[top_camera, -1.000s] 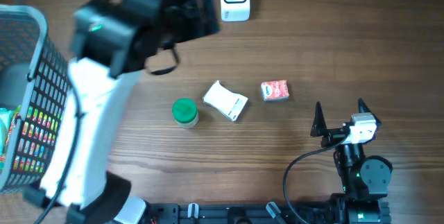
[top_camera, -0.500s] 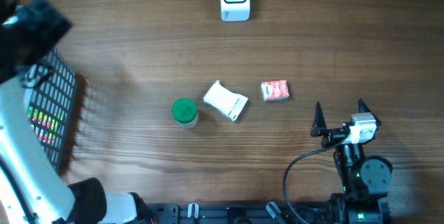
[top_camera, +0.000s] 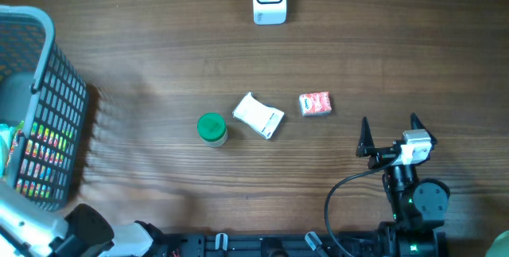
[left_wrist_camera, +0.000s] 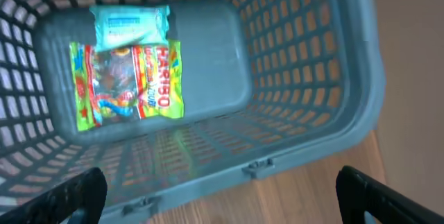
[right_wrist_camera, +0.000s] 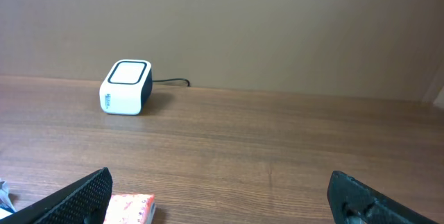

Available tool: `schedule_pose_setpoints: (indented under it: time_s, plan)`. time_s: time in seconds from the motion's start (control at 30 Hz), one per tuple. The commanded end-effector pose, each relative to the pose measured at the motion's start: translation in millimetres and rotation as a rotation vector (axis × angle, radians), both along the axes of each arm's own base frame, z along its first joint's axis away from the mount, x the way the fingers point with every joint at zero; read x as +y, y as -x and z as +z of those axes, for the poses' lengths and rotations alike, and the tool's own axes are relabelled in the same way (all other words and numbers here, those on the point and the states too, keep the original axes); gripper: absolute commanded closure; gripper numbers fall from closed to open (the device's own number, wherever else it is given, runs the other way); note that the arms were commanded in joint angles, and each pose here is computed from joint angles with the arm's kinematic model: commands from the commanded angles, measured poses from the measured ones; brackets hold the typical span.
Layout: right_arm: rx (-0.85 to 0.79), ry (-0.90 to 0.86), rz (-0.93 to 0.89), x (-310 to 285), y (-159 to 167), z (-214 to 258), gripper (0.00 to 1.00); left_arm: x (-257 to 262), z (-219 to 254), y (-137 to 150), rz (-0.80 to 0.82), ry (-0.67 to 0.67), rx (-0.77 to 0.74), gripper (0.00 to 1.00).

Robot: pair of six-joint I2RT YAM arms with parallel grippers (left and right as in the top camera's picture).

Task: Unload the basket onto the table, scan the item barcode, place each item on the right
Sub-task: 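Reach into the basket and grasp the colourful Haribo candy bag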

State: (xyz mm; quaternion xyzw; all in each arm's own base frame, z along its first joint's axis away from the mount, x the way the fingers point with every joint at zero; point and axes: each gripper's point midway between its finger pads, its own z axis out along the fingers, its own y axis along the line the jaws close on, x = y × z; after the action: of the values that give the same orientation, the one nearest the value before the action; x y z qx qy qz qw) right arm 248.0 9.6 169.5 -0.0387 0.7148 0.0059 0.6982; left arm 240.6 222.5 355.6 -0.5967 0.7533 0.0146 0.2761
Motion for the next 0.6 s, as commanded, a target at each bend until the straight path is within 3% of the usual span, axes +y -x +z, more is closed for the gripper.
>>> schedule_pose_setpoints:
  time_s: [0.0, 0.3, 0.57]
  plan:
    - [-0.002, 0.005, 0.007, 1, 0, 0, 0.00, 4, -37, -6, 0.006, 0.077, 0.049, 0.00]
    - [-0.002, 0.005, 0.007, 1, 0, 0, 0.00, 13, -154, -16, 0.008, 0.188, 0.166, 0.00]
    - [-0.002, 0.005, 0.007, 1, 0, 0, 0.00, 12, -179, -15, 0.008, 0.205, 0.184, 0.00]
